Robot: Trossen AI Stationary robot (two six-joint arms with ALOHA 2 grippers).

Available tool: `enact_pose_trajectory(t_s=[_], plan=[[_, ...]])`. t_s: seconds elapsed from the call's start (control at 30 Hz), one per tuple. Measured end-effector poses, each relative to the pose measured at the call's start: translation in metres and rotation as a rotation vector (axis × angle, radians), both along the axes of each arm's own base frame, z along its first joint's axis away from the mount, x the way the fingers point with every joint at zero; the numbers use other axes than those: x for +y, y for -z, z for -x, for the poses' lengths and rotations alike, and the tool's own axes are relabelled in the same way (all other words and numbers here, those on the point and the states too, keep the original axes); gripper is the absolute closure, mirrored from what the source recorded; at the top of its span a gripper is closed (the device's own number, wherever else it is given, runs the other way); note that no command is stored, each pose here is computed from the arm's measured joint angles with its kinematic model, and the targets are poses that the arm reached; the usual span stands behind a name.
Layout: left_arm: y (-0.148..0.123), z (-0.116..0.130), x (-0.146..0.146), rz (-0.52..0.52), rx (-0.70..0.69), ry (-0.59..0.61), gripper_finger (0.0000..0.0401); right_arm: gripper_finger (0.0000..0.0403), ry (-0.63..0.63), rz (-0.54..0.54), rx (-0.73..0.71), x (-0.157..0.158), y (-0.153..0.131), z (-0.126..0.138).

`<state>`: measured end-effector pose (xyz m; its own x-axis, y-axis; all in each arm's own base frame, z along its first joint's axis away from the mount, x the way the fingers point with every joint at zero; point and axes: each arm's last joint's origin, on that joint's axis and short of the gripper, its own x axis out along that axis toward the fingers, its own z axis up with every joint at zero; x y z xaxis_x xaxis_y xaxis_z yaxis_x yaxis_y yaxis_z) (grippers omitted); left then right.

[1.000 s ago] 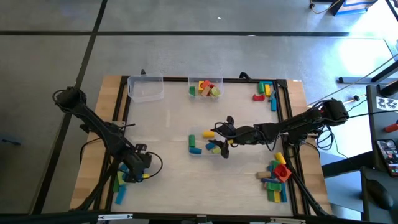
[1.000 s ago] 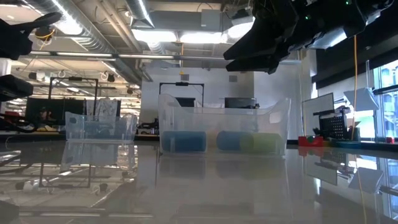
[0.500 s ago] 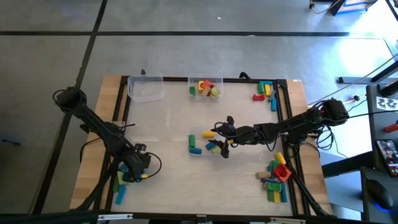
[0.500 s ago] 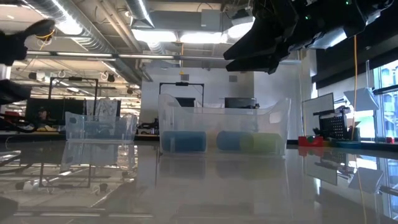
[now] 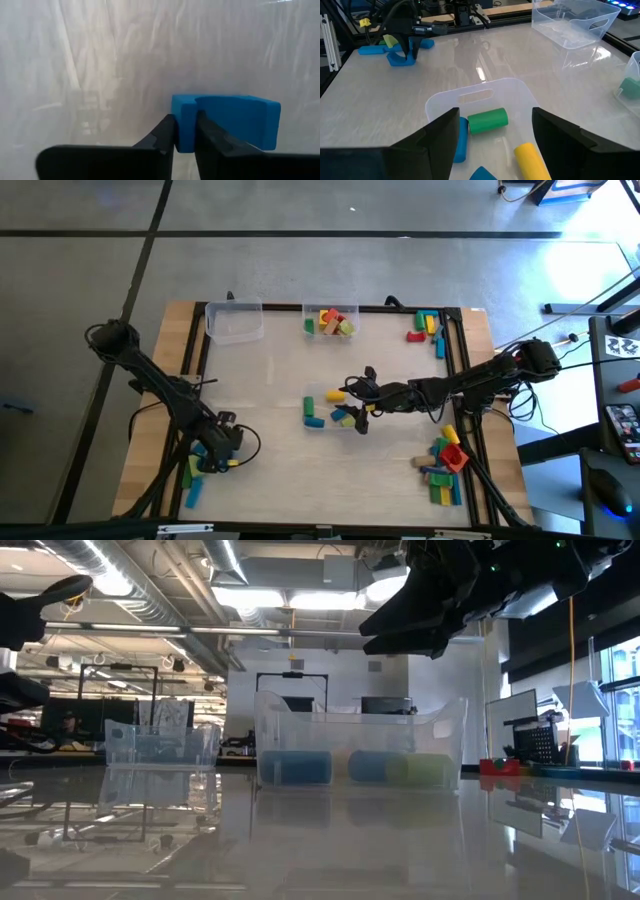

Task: Sort blocks by size
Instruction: Put the blue arch block into the top right transparent bin

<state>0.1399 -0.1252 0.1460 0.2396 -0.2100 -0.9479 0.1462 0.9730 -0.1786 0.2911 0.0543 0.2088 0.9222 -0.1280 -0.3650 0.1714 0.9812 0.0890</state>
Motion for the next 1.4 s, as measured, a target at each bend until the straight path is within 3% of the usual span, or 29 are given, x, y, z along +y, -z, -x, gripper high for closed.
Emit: enact_pose_trajectory(t_s=[0.17, 0.3, 0.6, 0.9, 1.07, 1.4], plan=[[-0.01, -0.006, -0.004, 0.022, -0.026, -0.003, 0.037, 0.0157, 0.0, 0.0, 0.0, 0.0, 0.0, 0.0], [-0.02, -0.016, -0.003, 0.037, -0.055, -0.021, 0.0355, 0.0157, 0.0, 0.0, -0.001, 0.0, 0.0, 0.0], [-0.047, -0.052, 0.021, 0.009, -0.195, 0.009, 0.0364, 0.0157, 0.0, 0.0, 0.001, 0.0, 0.0, 0.0], [-0.066, -0.08, 0.061, -0.184, -0.338, -0.045, 0.0354, 0.0157, 0.0, 0.001, 0.002, 0.0, 0.0, 0.0], [-0.074, -0.094, 0.088, -0.253, -0.425, -0.139, 0.036, 0.0157, 0.0, 0.0, 0.0, 0.0, 0.0, 0.0], [-0.089, -0.112, 0.136, -0.391, -0.63, -0.179, 0.0354, 0.0157, 0.0, 0.0, -0.001, 0.0, 0.0, 0.0]])
